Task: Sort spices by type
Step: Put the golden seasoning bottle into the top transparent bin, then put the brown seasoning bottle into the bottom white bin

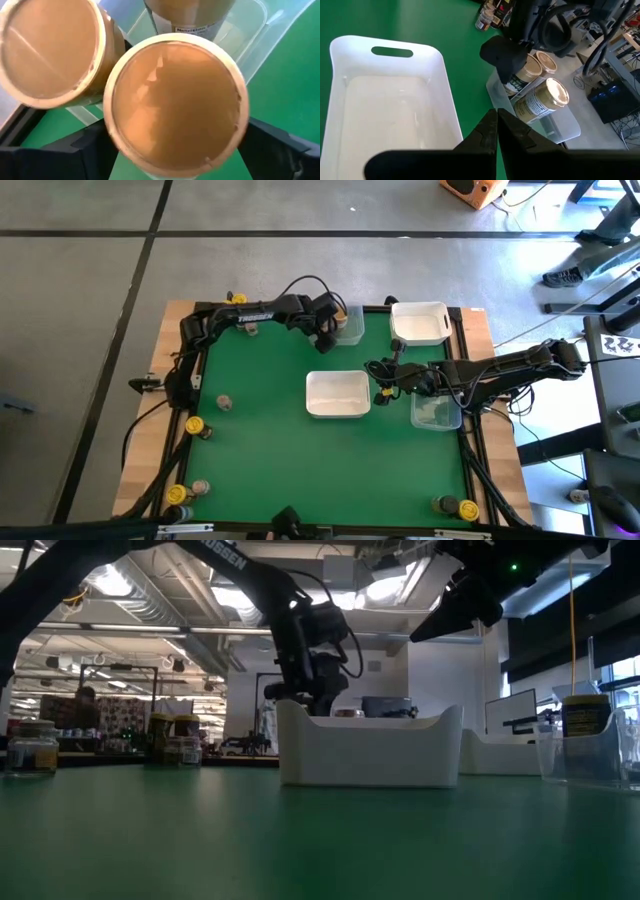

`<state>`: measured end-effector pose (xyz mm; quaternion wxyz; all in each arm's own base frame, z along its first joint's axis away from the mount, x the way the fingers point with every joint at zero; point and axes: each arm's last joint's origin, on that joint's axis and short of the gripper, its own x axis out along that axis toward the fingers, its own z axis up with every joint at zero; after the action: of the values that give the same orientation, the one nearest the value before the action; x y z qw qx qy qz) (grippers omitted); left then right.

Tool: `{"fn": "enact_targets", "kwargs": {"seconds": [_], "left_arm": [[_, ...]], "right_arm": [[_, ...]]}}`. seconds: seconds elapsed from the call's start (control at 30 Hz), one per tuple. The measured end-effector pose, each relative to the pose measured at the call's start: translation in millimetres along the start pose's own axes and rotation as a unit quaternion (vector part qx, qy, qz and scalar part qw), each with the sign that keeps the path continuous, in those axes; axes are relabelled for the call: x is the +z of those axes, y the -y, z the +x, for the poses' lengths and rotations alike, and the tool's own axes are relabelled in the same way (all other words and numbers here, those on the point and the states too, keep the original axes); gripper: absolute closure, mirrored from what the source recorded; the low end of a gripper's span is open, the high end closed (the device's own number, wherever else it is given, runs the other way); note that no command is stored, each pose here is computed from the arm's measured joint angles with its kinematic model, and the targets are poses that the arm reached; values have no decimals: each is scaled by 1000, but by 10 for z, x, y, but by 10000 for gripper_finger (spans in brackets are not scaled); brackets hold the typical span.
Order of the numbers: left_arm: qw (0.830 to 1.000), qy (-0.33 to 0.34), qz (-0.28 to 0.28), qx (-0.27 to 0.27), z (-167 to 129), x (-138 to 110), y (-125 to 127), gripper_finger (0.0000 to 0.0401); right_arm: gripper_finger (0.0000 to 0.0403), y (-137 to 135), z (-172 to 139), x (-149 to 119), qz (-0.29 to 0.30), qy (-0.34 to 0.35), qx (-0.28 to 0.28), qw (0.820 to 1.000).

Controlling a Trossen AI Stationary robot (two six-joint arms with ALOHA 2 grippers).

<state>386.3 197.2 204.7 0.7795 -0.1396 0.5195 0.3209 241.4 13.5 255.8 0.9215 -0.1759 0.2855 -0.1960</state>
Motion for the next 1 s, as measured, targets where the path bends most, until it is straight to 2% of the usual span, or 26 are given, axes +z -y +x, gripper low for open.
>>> {"fn": "enact_targets", "kwargs": {"seconds": [0.17,0.37,0.47,0.73,1.0], "left_arm": [[1000,6,4,0,-203,95,2,45],[1000,19,-1,11,-667,120,-95,45],[999,14,3,39,-910,51,-173,45],[987,-33,-9,155,-1389,-291,-328,45],[982,-74,-20,174,-1555,-897,-369,45]], "right_arm": [[388,0,0,0,0,0,0,1000],[388,0,0,-1,0,0,0,1000],[388,0,0,-2,0,-1,0,1000],[388,-3,-1,1,0,1,6,1000],[388,-5,0,1,0,2,9,1000]]}}
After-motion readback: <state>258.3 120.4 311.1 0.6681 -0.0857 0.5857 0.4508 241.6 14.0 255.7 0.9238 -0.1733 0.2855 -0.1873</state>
